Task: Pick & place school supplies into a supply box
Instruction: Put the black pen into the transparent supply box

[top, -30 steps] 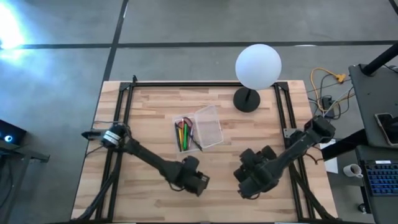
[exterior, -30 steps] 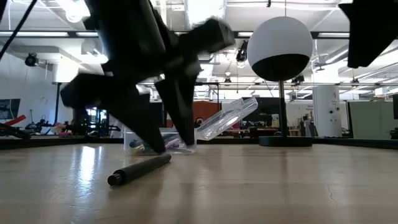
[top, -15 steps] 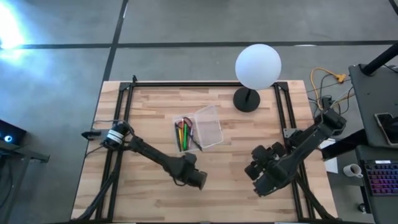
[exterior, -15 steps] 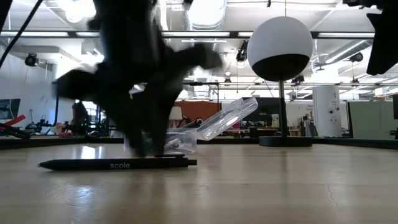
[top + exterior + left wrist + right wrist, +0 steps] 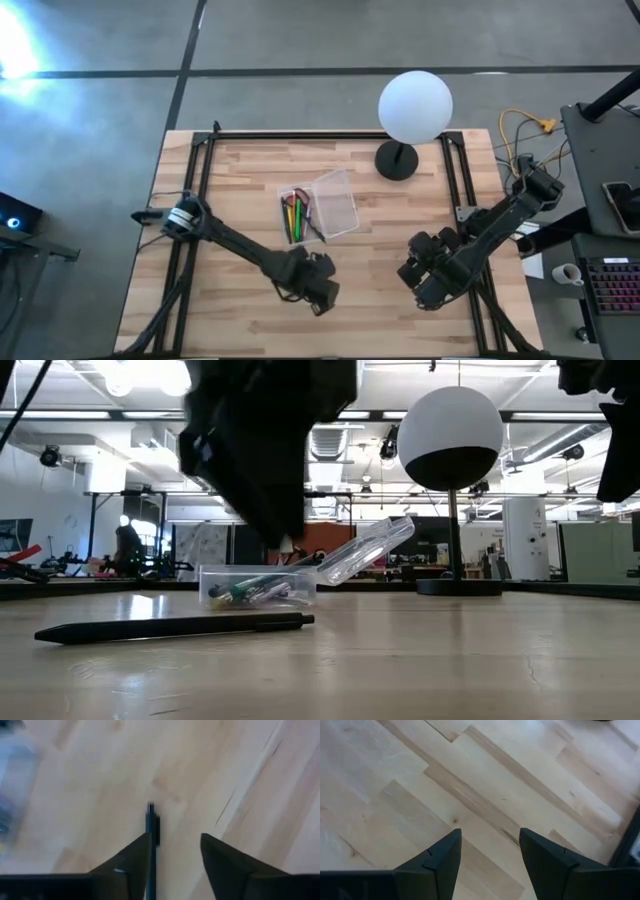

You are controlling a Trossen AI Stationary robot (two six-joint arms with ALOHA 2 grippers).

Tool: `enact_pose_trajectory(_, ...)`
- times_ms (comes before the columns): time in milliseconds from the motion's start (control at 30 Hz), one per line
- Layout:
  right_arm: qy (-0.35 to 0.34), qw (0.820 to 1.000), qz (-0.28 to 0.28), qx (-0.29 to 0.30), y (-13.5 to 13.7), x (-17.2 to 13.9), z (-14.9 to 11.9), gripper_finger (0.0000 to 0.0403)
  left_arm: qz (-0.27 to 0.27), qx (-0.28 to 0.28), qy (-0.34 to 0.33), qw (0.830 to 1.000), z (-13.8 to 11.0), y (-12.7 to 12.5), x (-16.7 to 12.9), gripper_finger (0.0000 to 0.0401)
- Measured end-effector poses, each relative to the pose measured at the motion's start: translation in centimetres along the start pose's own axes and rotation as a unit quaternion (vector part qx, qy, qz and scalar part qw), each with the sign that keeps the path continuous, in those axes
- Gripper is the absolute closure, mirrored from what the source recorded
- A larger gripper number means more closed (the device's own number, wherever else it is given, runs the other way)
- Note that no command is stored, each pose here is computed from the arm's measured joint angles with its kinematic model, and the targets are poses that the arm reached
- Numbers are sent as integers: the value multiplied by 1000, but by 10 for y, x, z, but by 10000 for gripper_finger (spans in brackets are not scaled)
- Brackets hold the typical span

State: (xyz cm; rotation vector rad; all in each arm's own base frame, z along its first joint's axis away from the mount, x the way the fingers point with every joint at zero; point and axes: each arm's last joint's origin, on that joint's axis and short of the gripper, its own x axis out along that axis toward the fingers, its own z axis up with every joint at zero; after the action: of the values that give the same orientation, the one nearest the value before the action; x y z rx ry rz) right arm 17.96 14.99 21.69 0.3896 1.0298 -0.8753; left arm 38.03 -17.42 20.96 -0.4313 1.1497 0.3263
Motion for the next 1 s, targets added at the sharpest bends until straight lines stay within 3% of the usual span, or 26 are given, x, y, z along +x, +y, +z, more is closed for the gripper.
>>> enact_pose_trajectory(167,6,1000,6,15,1,4,-3,211,14,31,22,999,-17,4,13,198)
enact_pose_trajectory(333,6,1000,5,29,0,6,-3,211,22,44,47,998,-32,16,32,194)
enact_pose_trajectory(467,6,999,5,34,0,6,-4,211,29,47,54,997,-44,27,46,234)
enact_pose_trajectory(567,6,999,4,33,0,6,-4,211,38,43,61,996,-51,35,53,301)
enact_pose_trajectory(667,6,999,2,35,0,6,-4,211,46,7,73,996,-53,40,56,377)
enact_pose_trajectory(867,5,998,-2,55,-1,6,-4,211,15,-91,57,994,-33,32,35,392)
enact_pose_trajectory(1000,3,997,-13,74,-3,6,-3,211,-17,-199,-54,978,-3,27,-11,393)
